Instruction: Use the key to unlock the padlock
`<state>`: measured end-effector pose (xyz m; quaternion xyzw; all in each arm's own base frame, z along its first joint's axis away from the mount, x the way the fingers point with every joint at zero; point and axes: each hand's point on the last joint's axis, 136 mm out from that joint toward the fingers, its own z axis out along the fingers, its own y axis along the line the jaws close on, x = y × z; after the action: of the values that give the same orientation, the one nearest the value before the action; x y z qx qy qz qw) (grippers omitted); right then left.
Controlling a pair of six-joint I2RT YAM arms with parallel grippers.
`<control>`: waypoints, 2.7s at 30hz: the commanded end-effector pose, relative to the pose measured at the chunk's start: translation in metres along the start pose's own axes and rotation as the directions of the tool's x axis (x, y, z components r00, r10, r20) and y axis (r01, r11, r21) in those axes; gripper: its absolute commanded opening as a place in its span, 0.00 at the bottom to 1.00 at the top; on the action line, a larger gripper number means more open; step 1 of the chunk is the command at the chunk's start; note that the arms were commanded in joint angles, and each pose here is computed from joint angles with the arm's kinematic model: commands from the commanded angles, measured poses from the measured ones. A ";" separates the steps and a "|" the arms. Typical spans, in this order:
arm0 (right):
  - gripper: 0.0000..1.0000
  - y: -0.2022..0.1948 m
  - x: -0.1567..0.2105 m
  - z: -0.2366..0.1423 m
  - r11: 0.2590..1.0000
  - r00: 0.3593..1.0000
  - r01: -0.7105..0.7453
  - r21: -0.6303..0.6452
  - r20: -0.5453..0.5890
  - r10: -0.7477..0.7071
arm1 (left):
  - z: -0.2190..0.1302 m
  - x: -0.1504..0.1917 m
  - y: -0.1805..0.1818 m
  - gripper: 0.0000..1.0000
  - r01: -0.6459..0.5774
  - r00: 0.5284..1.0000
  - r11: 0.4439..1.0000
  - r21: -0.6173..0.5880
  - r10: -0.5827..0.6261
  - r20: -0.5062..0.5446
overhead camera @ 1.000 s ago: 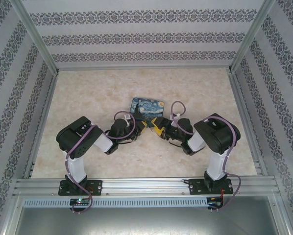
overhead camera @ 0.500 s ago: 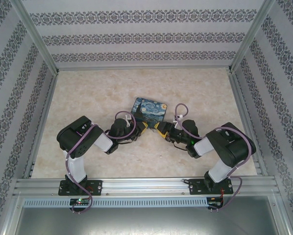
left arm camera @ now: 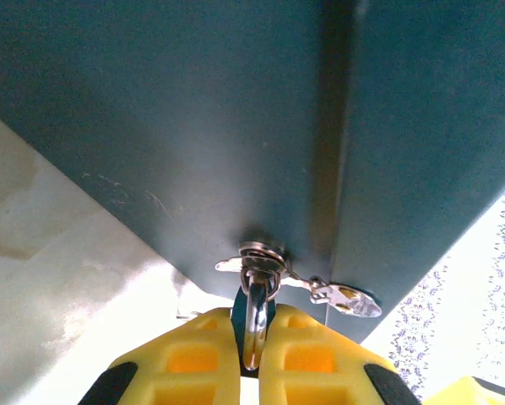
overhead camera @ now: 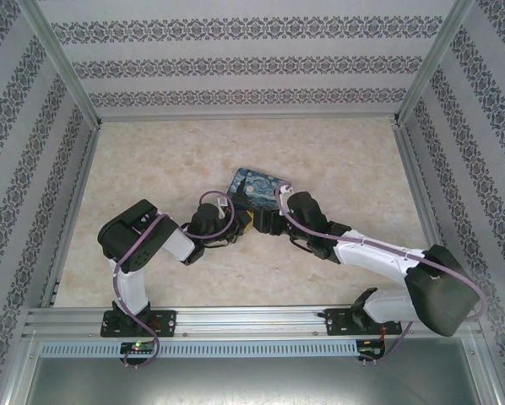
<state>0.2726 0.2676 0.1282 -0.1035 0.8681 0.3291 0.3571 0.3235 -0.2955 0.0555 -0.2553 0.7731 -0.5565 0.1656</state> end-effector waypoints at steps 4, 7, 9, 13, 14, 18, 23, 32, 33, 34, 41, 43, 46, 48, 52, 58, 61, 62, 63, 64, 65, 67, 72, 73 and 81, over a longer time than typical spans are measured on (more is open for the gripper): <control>0.52 -0.046 0.033 -0.003 0.869 0.912 0.405 0.284 -0.194 -0.361 | 0.002 0.002 0.010 0.00 0.054 0.998 0.997 -0.048 -0.055 -0.033; 0.46 -0.046 0.042 0.004 0.820 0.869 0.489 0.296 -0.247 -0.429 | 0.002 0.003 0.008 0.00 0.058 0.997 0.997 -0.049 -0.060 -0.041; 0.43 -0.045 0.047 0.009 0.797 0.847 0.526 0.297 -0.269 -0.459 | 0.001 0.003 0.007 0.00 0.059 0.997 0.997 -0.050 -0.061 -0.041; 0.40 -0.041 0.054 0.019 0.757 0.808 0.584 0.295 -0.300 -0.506 | 0.001 0.004 0.004 0.00 0.057 0.997 0.997 -0.050 -0.060 -0.044; 0.39 -0.041 0.054 0.022 0.744 0.798 0.597 0.300 -0.309 -0.517 | 0.001 0.004 0.003 0.00 0.058 0.997 0.997 -0.049 -0.060 -0.046; 0.36 -0.041 0.056 0.030 0.714 0.775 0.628 0.309 -0.327 -0.540 | 0.001 0.004 0.001 0.00 0.055 0.997 0.997 -0.046 -0.057 -0.047; 0.34 -0.043 0.054 0.038 0.688 0.758 0.650 0.322 -0.346 -0.553 | 0.001 0.005 0.002 0.00 0.055 0.997 0.997 -0.046 -0.058 -0.051; 0.28 -0.049 0.053 0.054 0.665 0.743 0.666 0.339 -0.378 -0.552 | 0.000 0.005 0.003 0.00 0.057 0.997 0.997 -0.049 -0.059 -0.053; 0.28 -0.051 0.053 0.055 0.666 0.747 0.662 0.343 -0.380 -0.546 | 0.001 0.006 0.002 0.00 0.054 0.997 0.997 -0.046 -0.057 -0.054; 0.26 -0.052 0.052 0.055 0.666 0.748 0.660 0.346 -0.382 -0.543 | 0.001 0.005 0.001 0.00 0.053 0.997 0.998 -0.046 -0.056 -0.054; 0.15 -0.059 0.044 0.057 0.697 0.785 0.616 0.366 -0.364 -0.502 | 0.001 0.005 0.003 0.00 0.054 0.997 0.997 -0.051 -0.056 -0.054; 0.10 -0.057 0.042 0.057 0.710 0.792 0.606 0.359 -0.353 -0.498 | 0.001 0.006 0.002 0.00 0.051 0.997 0.997 -0.049 -0.054 -0.055; 0.02 -0.052 0.040 0.057 0.722 0.794 0.602 0.340 -0.346 -0.500 | 0.001 0.006 0.003 0.00 0.052 0.997 0.997 -0.051 -0.055 -0.057; 0.00 -0.049 0.040 0.057 0.729 0.794 0.601 0.328 -0.343 -0.501 | 0.002 0.006 0.002 0.00 0.052 0.997 0.997 -0.051 -0.055 -0.056; 0.00 -0.045 0.041 0.055 0.744 0.800 0.592 0.309 -0.334 -0.498 | 0.002 0.006 0.003 0.00 0.051 0.997 0.997 -0.054 -0.054 -0.057; 0.13 -0.039 0.036 0.052 0.755 0.807 0.584 0.297 -0.314 -0.501 | 0.002 0.006 0.002 0.00 0.051 0.997 0.997 -0.052 -0.054 -0.056; 0.33 -0.037 0.032 0.053 0.754 0.808 0.584 0.302 -0.307 -0.503 | 0.002 0.006 0.001 0.00 0.048 0.997 0.998 -0.050 -0.051 -0.058; 0.33 -0.038 0.032 0.054 0.753 0.807 0.585 0.303 -0.309 -0.503 | 0.002 0.005 0.001 0.00 0.050 0.997 0.997 -0.050 -0.053 -0.055; 0.33 -0.038 0.031 0.055 0.753 0.808 0.584 0.304 -0.308 -0.502 | 0.002 0.005 0.000 0.00 0.048 0.997 0.998 -0.049 -0.051 -0.056; 0.32 -0.038 0.031 0.056 0.752 0.807 0.585 0.304 -0.310 -0.503 | 0.002 0.006 0.000 0.00 0.048 0.997 0.998 -0.049 -0.050 -0.056; 0.31 -0.039 0.030 0.056 0.752 0.808 0.583 0.307 -0.310 -0.501 | 0.002 0.005 0.000 0.00 0.048 0.997 0.998 -0.049 -0.050 -0.056; 0.28 -0.040 0.027 0.058 0.754 0.811 0.579 0.310 -0.307 -0.497 | 0.001 0.006 0.001 0.00 0.048 0.997 0.998 -0.050 -0.051 -0.057; 0.12 -0.042 0.020 0.058 0.767 0.827 0.557 0.320 -0.295 -0.478 | 0.001 0.006 0.003 0.00 0.047 0.997 0.997 -0.055 -0.051 -0.057; 0.07 -0.041 0.020 0.058 0.773 0.831 0.551 0.315 -0.292 -0.473 | 0.000 0.006 0.004 0.00 0.047 0.997 0.997 -0.056 -0.051 -0.056; 0.00 -0.030 0.025 0.056 0.817 0.847 0.519 0.252 -0.282 -0.451 | 0.001 0.006 0.004 0.00 0.049 0.997 0.997 -0.055 -0.052 -0.055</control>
<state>0.2878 0.2622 0.0385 -0.3130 0.8969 0.0219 0.3117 0.3264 -0.2974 0.0562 -0.2641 0.7765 -0.5538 0.1438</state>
